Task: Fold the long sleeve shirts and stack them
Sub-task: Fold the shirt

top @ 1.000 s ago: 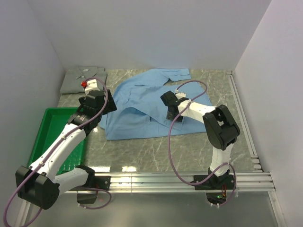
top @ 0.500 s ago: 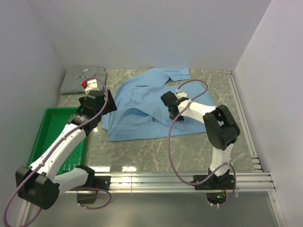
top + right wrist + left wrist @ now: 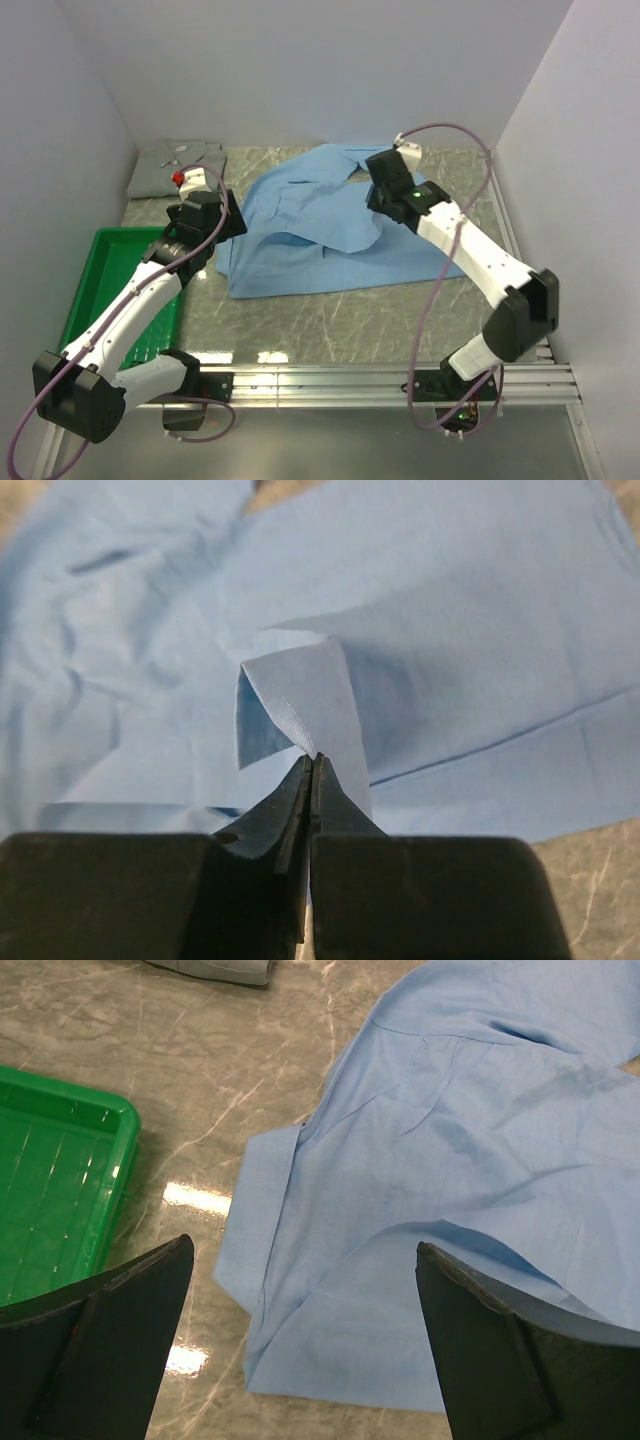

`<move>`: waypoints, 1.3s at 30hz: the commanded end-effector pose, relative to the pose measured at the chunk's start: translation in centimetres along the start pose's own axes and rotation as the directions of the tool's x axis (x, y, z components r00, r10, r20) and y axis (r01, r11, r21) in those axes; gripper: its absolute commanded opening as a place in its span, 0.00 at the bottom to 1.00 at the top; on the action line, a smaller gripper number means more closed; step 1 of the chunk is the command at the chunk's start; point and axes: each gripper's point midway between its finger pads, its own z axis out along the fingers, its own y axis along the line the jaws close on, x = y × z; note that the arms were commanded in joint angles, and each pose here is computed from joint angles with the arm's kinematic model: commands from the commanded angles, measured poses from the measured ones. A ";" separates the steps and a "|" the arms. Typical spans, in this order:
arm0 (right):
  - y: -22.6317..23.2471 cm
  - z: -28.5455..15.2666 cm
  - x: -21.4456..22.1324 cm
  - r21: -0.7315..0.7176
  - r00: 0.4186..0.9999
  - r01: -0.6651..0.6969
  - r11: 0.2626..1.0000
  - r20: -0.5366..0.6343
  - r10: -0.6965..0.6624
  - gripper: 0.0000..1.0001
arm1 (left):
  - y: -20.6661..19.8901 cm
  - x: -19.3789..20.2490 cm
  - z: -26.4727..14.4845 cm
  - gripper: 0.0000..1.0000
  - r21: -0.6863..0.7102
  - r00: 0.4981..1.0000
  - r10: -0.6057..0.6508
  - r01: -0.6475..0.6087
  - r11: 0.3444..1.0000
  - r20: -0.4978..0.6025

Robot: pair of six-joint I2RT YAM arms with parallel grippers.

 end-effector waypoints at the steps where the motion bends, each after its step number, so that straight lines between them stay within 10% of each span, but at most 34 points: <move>1: -0.1 -3.1 -3.2 -0.080 0.997 -0.010 0.997 0.073 0.016 0.00 | -0.4 -0.6 -0.2 0.99 0.022 1.000 -0.005 0.004 1.000 0.028; 26: 12.0 -13.1 -15.1 -0.665 0.947 0.090 0.741 0.288 0.142 0.00 | -0.6 0.0 0.2 0.99 0.020 1.000 0.002 -0.002 1.000 -0.004; 39: 8.6 -13.2 -13.0 -0.598 0.954 0.037 0.801 0.260 0.150 0.00 | -0.3 0.0 0.2 0.99 0.005 1.000 -0.001 0.001 1.000 -0.004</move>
